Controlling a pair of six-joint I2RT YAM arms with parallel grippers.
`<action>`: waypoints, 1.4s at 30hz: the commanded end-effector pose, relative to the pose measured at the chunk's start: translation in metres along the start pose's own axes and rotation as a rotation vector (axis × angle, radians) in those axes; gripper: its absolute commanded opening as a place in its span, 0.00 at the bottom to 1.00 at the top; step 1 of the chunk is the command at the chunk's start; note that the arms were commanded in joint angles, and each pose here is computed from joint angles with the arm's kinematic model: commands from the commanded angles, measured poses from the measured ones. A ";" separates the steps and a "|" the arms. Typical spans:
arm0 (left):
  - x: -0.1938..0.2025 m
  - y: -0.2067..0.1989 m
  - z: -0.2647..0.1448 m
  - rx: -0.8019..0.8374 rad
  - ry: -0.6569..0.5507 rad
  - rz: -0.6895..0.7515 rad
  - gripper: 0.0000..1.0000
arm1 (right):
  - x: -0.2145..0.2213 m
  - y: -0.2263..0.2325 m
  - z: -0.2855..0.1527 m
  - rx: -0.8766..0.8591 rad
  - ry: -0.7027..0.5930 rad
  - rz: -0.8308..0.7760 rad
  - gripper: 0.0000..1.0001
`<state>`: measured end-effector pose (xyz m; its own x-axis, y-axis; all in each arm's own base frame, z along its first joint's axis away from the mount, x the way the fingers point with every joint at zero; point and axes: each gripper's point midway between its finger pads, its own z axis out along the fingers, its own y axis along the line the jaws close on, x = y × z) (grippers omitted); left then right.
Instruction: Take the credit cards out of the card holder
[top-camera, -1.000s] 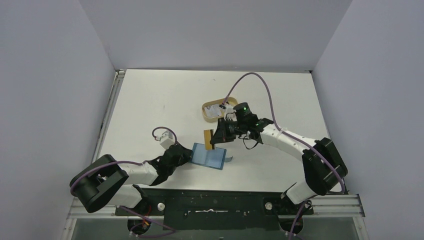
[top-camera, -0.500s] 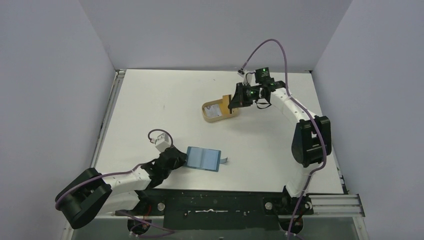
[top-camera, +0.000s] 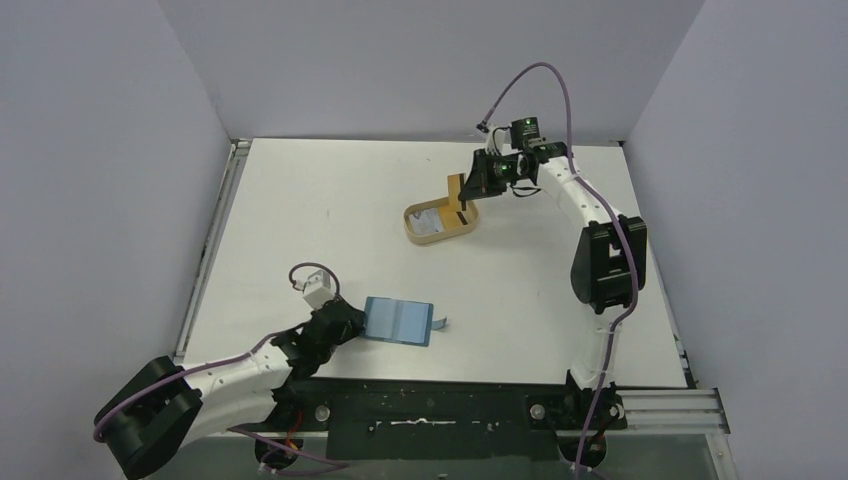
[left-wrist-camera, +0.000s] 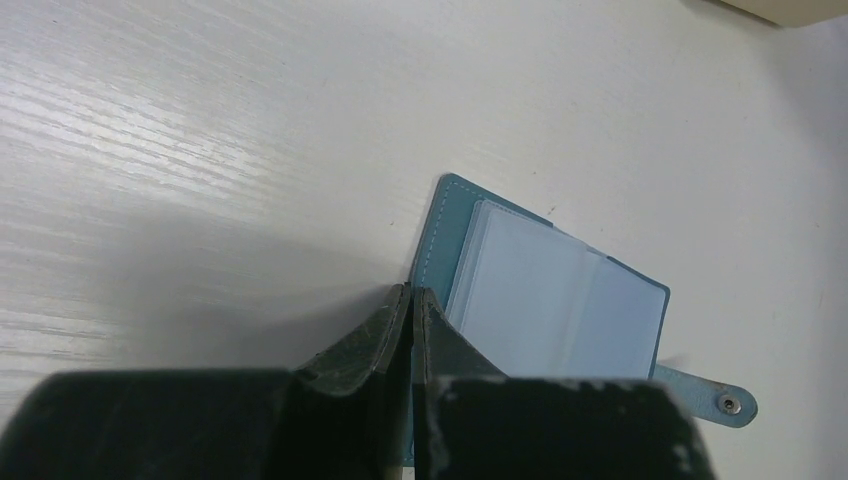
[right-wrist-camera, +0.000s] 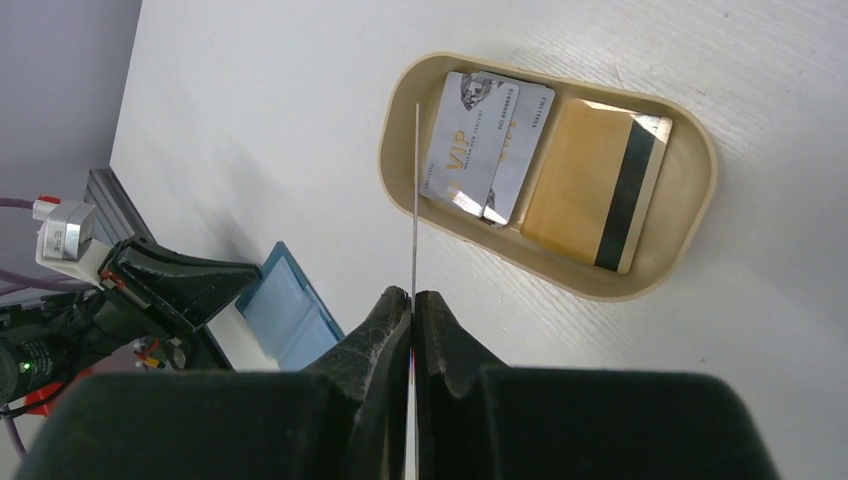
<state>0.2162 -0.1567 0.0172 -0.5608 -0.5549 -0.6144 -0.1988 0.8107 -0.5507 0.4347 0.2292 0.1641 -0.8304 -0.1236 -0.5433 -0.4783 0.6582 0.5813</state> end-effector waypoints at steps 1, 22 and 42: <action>-0.008 -0.002 0.001 -0.004 -0.022 0.028 0.00 | -0.013 -0.006 -0.005 0.013 -0.037 -0.021 0.00; -0.010 0.005 0.009 -0.017 0.005 -0.011 0.00 | -0.006 -0.058 0.046 0.095 0.034 0.066 0.00; -0.008 0.007 0.012 -0.019 0.019 -0.020 0.00 | 0.014 -0.069 0.068 0.145 0.139 0.045 0.03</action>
<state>0.2292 -0.1497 0.0142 -0.5575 -0.5861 -0.5879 -0.2294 0.7894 -0.5695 0.4615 0.2392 0.0586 -0.9096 -0.1864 -0.3714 -0.3764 0.7482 0.5464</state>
